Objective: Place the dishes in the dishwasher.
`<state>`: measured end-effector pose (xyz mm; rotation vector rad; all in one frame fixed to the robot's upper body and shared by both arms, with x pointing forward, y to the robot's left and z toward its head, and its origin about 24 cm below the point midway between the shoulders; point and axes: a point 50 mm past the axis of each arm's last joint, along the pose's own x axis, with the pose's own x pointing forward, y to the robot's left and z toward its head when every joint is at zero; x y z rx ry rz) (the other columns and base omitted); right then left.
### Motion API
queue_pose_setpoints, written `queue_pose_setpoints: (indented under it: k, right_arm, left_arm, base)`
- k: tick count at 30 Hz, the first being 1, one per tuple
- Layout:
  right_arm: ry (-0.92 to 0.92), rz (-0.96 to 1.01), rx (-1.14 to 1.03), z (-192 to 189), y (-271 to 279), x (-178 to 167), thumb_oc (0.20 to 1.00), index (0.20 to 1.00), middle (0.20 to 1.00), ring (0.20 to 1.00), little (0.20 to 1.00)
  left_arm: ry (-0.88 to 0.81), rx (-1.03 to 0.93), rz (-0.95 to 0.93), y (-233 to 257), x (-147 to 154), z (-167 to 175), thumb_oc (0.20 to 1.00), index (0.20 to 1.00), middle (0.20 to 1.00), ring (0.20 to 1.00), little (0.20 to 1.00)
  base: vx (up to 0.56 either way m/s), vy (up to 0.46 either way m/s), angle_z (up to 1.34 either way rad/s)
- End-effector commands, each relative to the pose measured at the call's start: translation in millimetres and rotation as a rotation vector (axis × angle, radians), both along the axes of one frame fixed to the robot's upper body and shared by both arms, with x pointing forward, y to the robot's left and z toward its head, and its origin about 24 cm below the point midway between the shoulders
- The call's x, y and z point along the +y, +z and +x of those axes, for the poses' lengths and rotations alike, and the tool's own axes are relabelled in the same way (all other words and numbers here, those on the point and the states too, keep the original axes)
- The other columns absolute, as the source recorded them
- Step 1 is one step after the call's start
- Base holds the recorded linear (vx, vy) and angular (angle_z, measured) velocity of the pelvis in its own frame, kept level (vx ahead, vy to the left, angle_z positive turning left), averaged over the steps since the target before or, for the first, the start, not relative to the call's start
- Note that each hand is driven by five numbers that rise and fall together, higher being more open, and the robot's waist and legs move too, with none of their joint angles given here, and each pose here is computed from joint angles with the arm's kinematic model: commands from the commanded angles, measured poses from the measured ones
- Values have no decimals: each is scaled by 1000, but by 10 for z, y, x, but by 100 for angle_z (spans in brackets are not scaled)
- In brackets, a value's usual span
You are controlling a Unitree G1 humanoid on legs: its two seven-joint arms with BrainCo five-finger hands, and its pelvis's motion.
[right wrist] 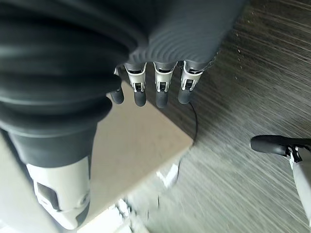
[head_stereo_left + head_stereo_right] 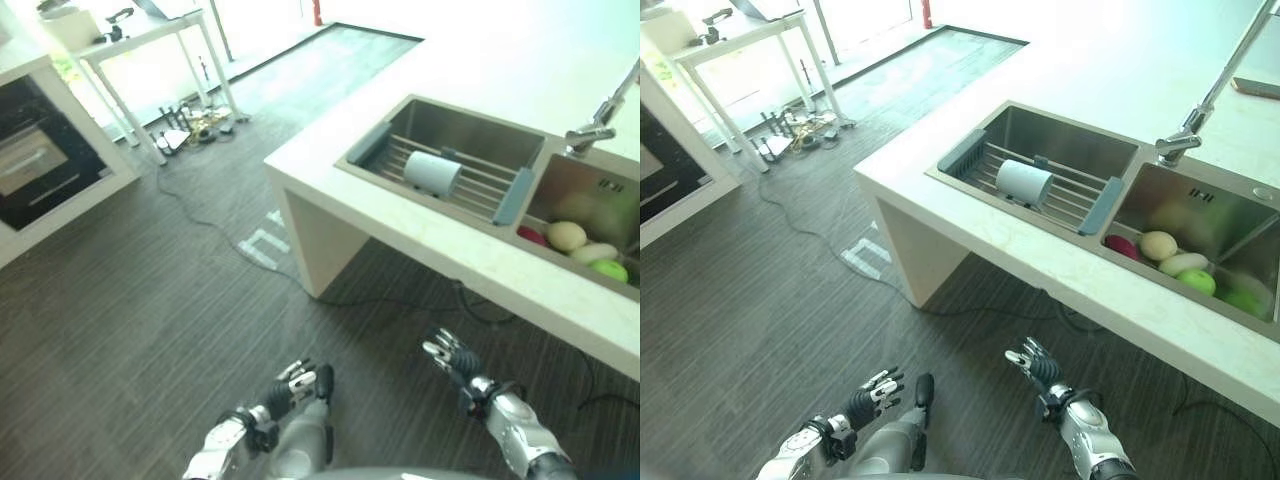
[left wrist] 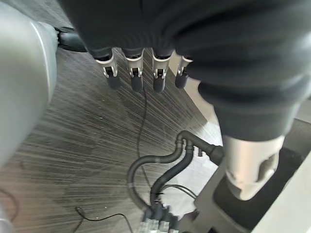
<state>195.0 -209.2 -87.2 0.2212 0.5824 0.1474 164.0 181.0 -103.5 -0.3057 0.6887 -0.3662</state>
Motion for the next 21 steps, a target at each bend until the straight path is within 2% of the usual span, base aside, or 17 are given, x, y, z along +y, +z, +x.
queue_pose_setpoints:
  k: [1,10,16,21]
  right_arm:
    - [-11,20,-123,206,204,-36,1000,1000,1000,1000,1000]
    - [-29,82,-143,194,213,58,1000,1000,1000,1000,1000]
    - [-28,-17,-153,203,207,84,1000,1000,1000,1000,1000]
    - [54,-73,-98,294,164,117,1000,1000,1000,1000,1000]
  left_arm:
    - [-66,-119,-26,183,-92,191,1000,1000,1000,1000,1000]
    - [-97,-139,28,244,-28,287,1000,1000,1000,1000,1000]
    - [-134,-149,28,250,-141,344,1000,1000,1000,1000,1000]
    - [-64,-180,31,282,-140,402,1000,1000,1000,1000,1000]
  base:
    - [202,215,-35]
    - [99,181,-14]
    - [39,190,-24]
    - [8,19,-80]
